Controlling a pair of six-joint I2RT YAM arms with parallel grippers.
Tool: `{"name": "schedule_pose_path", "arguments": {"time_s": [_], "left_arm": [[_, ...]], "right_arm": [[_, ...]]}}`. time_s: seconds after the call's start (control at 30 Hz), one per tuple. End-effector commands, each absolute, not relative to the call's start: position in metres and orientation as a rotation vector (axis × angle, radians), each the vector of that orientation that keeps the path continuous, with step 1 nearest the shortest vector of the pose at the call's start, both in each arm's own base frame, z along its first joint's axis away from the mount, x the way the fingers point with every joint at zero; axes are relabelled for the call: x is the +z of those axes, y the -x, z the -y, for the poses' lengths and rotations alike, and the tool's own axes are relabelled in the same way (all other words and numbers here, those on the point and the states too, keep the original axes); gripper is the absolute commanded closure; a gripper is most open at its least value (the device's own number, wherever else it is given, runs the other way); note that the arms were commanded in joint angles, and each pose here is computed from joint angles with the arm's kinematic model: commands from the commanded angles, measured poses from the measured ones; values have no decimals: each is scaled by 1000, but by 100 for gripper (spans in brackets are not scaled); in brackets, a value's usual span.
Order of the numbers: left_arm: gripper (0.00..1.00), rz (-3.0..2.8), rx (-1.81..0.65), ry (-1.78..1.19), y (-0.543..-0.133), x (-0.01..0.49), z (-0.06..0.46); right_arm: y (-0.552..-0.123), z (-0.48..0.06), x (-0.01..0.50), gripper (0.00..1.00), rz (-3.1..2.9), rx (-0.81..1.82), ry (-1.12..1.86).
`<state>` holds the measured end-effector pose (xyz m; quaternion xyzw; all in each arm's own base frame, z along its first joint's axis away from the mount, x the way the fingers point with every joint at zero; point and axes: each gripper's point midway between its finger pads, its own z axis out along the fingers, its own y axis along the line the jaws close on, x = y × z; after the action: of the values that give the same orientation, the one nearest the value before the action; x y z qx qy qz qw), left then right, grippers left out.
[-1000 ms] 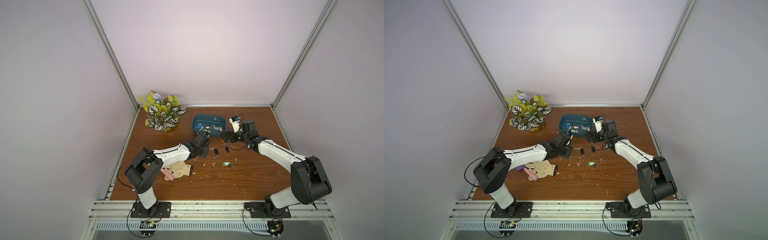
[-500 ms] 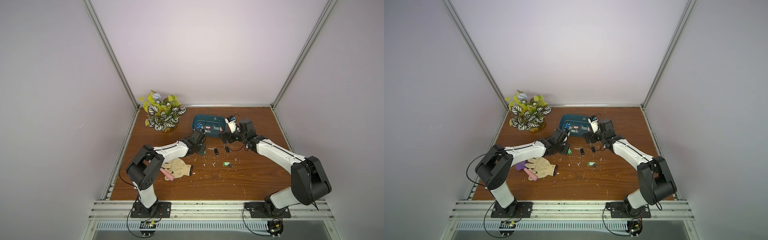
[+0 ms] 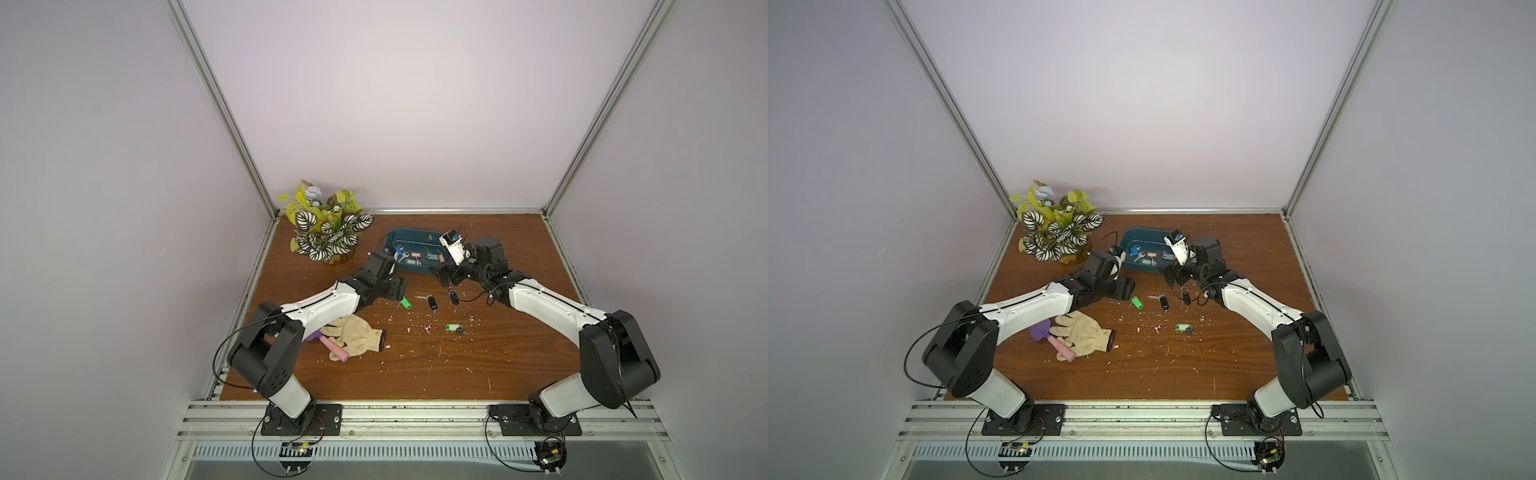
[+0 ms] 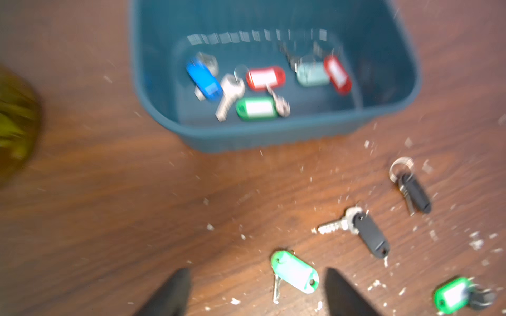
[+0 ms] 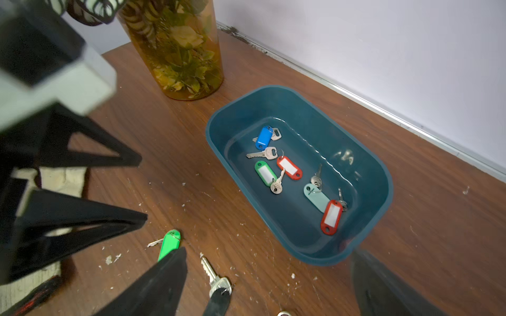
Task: Take the keys out of the storage box
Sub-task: Place the key at the center of the board, then adjust the storage box at the center of the board.
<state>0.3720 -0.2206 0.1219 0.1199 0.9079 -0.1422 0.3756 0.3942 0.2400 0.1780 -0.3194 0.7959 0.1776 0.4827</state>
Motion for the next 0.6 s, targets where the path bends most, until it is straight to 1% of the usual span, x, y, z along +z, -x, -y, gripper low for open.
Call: {"name": "schedule_pose_path", "arguments": {"time_s": [0.0, 0.03, 0.1, 0.23, 0.33, 0.47, 0.53, 0.57], "left_arm": [[1, -2166, -479, -177, -390, 163, 202], [1, -2132, -491, -161, -392, 170, 197], [0, -2079, -490, -142, -394, 181, 191], [0, -2063, -466, -128, -395, 183, 180], [1, -2054, -454, -126, -396, 184, 174], [0, -2057, -441, -137, -397, 182, 170], [0, -2057, -436, -140, -398, 181, 168], [0, -2059, -434, -137, -399, 180, 167]], "right_arm": [[-398, -263, 179, 0, -1863, 493, 911], [-401, -268, 174, 1, -1870, 509, 938], [-408, -279, 164, 6, -1888, 538, 995], [-423, -300, 138, 20, -1943, 565, 1091], [-432, -310, 111, 29, -1997, 542, 1160], [-442, -319, 87, 36, -2048, 541, 1219], [-444, -322, 82, 37, -2059, 554, 1233], [-444, -325, 81, 39, -2059, 561, 1240]]}}
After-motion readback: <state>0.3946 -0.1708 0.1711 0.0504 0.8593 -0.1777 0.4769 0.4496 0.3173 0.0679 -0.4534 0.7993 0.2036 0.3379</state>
